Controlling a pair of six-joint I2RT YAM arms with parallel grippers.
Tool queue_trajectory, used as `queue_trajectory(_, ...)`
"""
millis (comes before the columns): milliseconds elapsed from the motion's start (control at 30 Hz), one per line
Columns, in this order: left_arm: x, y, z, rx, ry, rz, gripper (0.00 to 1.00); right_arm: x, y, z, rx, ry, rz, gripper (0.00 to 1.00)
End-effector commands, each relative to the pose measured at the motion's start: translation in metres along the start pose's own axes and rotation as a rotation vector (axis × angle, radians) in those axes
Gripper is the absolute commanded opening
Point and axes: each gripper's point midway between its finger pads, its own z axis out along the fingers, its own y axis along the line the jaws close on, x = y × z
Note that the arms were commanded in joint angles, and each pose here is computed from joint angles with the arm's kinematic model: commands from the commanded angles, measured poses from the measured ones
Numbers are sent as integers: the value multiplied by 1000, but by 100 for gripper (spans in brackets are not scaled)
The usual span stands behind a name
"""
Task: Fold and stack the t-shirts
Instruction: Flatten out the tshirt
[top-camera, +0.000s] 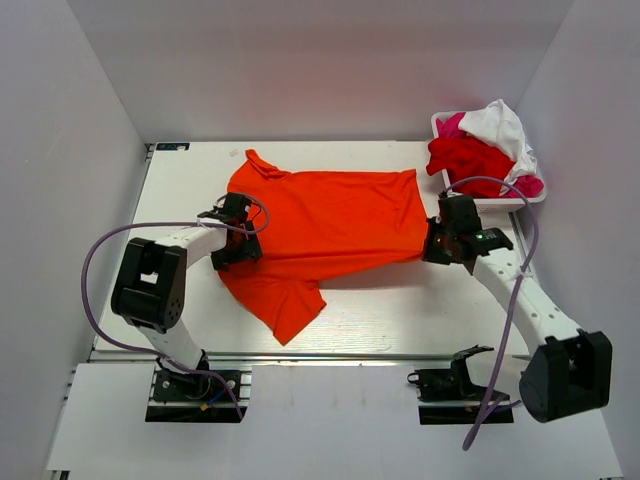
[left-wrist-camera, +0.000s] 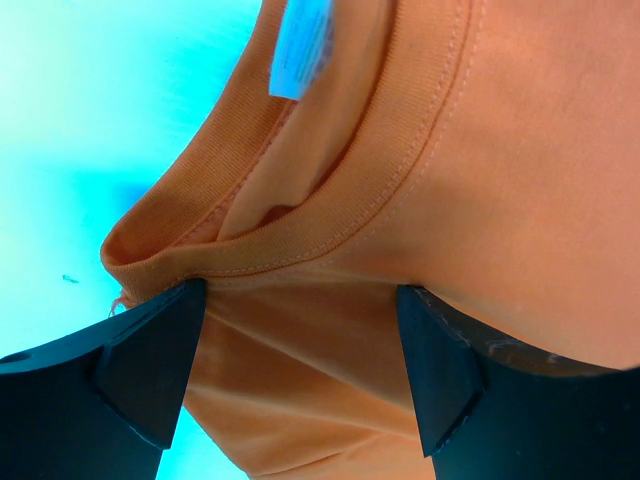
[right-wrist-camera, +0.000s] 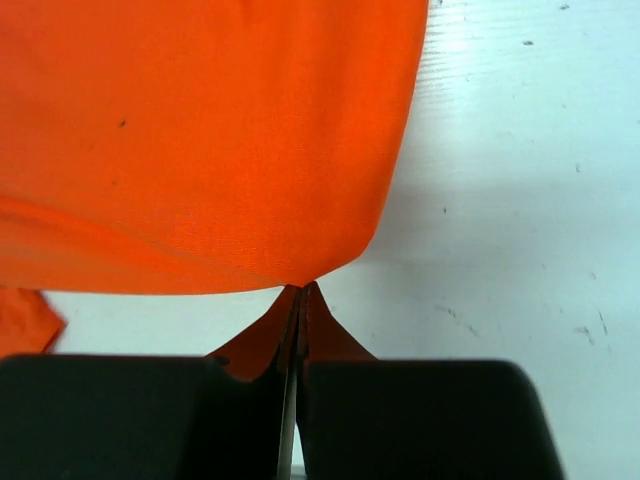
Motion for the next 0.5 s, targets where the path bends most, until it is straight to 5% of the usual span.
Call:
queue_trajectory(0,55,32,30,-134,169,46,87,29,-16,-27,72,129,4,0)
queue_trajectory(200,57,31,31,-123,173,53,87,81,-31,-18,125,287,39,4)
queue_trajectory(233,57,31,31,-123,173,53,87,96,-34,-14,139,341,45,48)
queue_trajectory(333,54,30,29,-117,163,50,87,108,-37,-4,149,373,57,59)
queue_trajectory(467,51,32,28,-114,156,49,88,82,-28,-4,96,218,86,48)
